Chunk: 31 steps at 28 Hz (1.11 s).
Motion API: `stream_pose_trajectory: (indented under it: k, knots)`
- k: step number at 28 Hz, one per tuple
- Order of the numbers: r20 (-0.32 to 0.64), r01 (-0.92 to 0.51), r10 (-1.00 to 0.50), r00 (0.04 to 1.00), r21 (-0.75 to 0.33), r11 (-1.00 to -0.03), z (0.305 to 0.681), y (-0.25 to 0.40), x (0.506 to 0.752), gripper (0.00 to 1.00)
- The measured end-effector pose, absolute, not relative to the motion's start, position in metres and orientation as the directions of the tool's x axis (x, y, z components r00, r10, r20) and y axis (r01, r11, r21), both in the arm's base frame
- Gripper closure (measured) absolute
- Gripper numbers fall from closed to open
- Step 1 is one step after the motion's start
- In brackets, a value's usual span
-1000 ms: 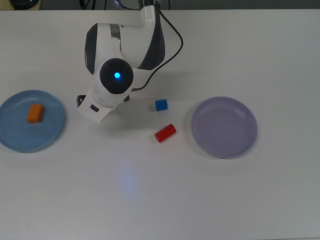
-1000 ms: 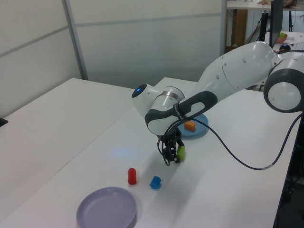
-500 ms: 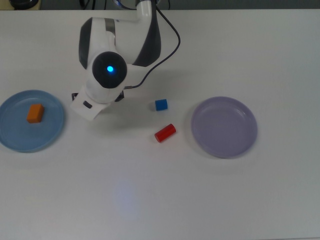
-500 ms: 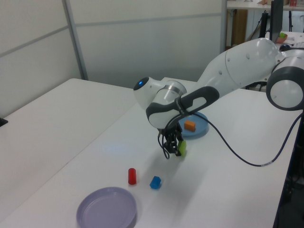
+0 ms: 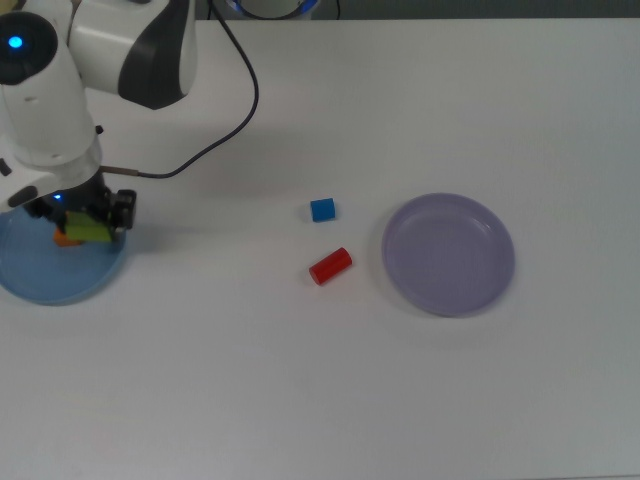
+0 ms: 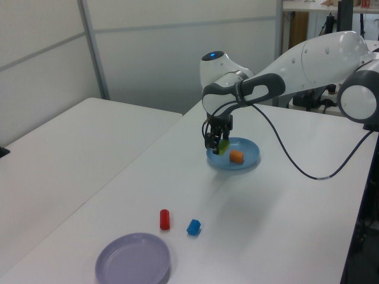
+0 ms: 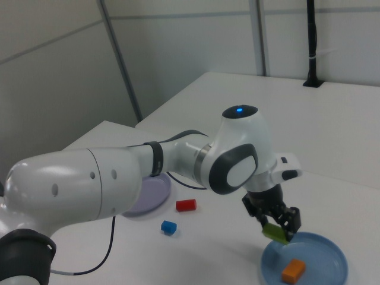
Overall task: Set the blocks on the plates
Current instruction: 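Carry the green block onto the blue plate and release it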
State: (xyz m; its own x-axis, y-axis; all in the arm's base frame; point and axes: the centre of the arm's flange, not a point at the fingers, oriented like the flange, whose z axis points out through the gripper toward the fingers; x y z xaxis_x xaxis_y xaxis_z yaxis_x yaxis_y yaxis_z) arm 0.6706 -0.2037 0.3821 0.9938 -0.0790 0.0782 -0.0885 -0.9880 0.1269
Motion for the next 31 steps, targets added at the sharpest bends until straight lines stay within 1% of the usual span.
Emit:
stream_pose_trajectory:
  k: [5,9,13,21,25,26,27,29,31]
  knots:
    - [0.172,-0.109,-0.087,0.981,0.119,-0.987,0.367,-0.213,0.682,0.33]
    - [0.226,-0.134,-0.110,0.968,0.091,-0.987,0.353,-0.218,0.688,0.33]
    - [0.238,-0.147,-0.123,0.963,0.086,-0.985,0.344,-0.226,0.688,0.33]
    - [0.239,-0.177,-0.151,0.959,0.087,-0.980,0.344,-0.250,0.680,0.32]
    - [0.237,-0.176,-0.152,0.960,0.086,-0.981,0.343,-0.250,0.680,0.20]
    - [0.237,-0.174,-0.149,0.960,0.086,-0.981,0.342,-0.248,0.680,0.12]
    - [0.236,-0.170,-0.146,0.961,0.085,-0.982,0.342,-0.245,0.681,0.07]
    - [0.238,-0.165,-0.141,0.961,0.082,-0.983,0.343,-0.241,0.683,0.02]
    - [0.241,-0.160,-0.137,0.961,0.077,-0.984,0.344,-0.237,0.685,0.00]
